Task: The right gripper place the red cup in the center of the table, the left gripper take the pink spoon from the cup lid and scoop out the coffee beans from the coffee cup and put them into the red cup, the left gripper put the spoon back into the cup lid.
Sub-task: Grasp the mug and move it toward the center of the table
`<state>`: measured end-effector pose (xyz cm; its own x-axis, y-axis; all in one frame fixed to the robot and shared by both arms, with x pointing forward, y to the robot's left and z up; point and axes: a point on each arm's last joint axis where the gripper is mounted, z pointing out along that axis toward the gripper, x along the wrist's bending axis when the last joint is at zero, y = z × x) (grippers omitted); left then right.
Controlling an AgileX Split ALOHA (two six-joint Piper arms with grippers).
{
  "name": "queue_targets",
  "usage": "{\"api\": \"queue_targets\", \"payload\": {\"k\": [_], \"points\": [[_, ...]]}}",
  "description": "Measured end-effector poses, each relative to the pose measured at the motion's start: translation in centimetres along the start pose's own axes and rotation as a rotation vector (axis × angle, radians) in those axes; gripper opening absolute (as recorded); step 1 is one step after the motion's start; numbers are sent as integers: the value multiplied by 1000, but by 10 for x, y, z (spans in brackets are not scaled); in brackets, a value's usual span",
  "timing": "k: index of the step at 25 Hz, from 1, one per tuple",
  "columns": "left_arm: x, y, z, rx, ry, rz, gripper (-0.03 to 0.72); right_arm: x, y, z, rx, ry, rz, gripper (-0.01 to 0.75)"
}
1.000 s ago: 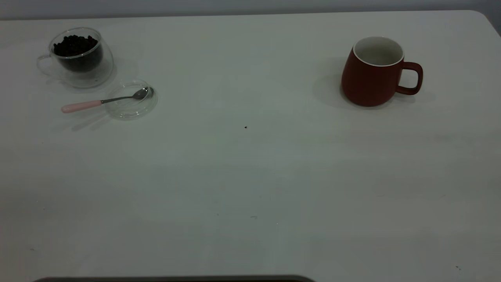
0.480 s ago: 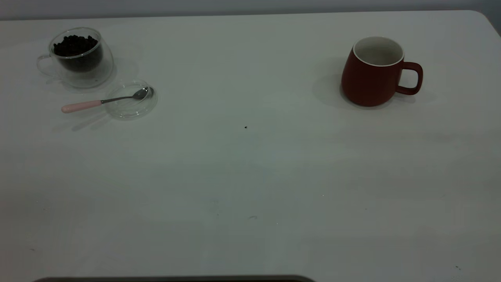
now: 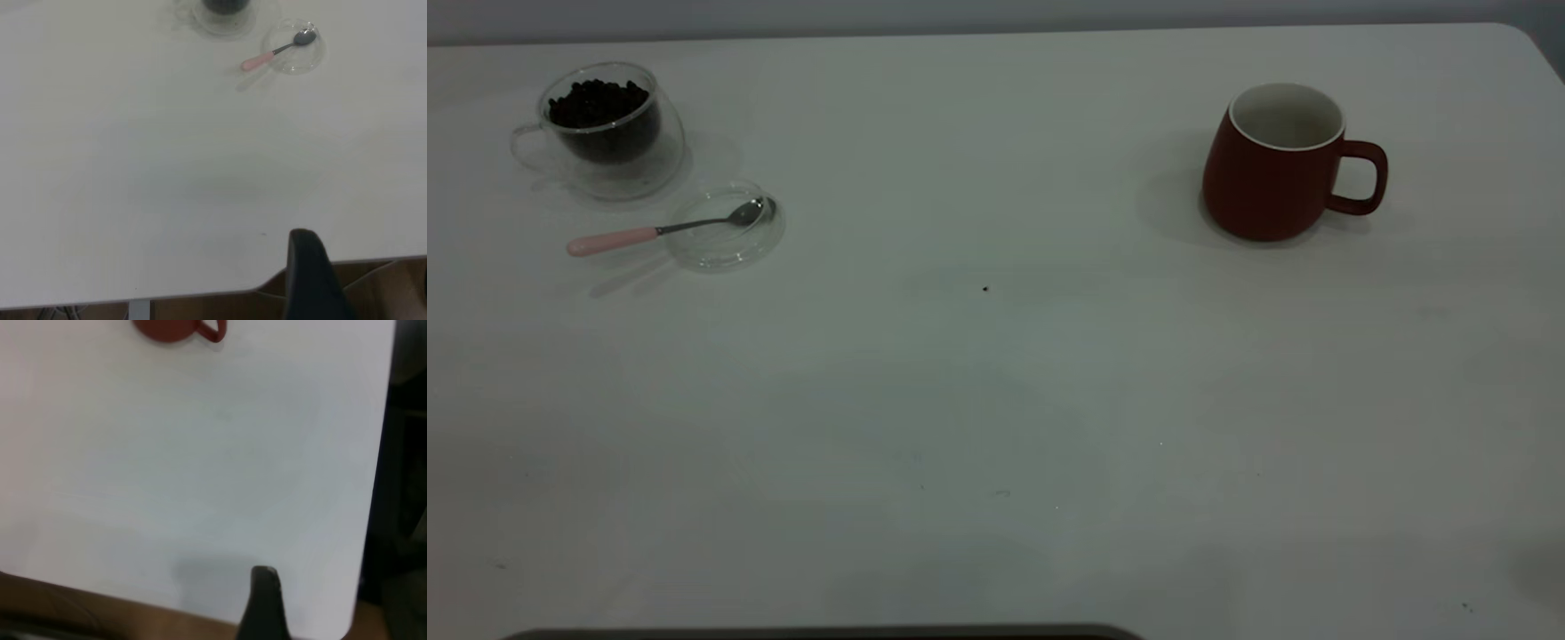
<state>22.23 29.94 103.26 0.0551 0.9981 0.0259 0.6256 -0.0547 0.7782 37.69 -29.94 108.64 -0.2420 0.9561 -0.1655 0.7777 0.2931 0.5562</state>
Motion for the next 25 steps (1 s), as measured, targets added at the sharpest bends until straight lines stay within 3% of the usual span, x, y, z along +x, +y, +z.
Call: {"api": "queue_targets", "payload": {"k": [6,13,25], "points": [[0,0,0,0,0,0,463,-21,52,85,105,21,-338,704],[0,0,0,0,0,0,463,-30,74,188,166,78,-581,704],[0,0,0,0,0,0,463,-31,83,320,242,167,-741,695]]}}
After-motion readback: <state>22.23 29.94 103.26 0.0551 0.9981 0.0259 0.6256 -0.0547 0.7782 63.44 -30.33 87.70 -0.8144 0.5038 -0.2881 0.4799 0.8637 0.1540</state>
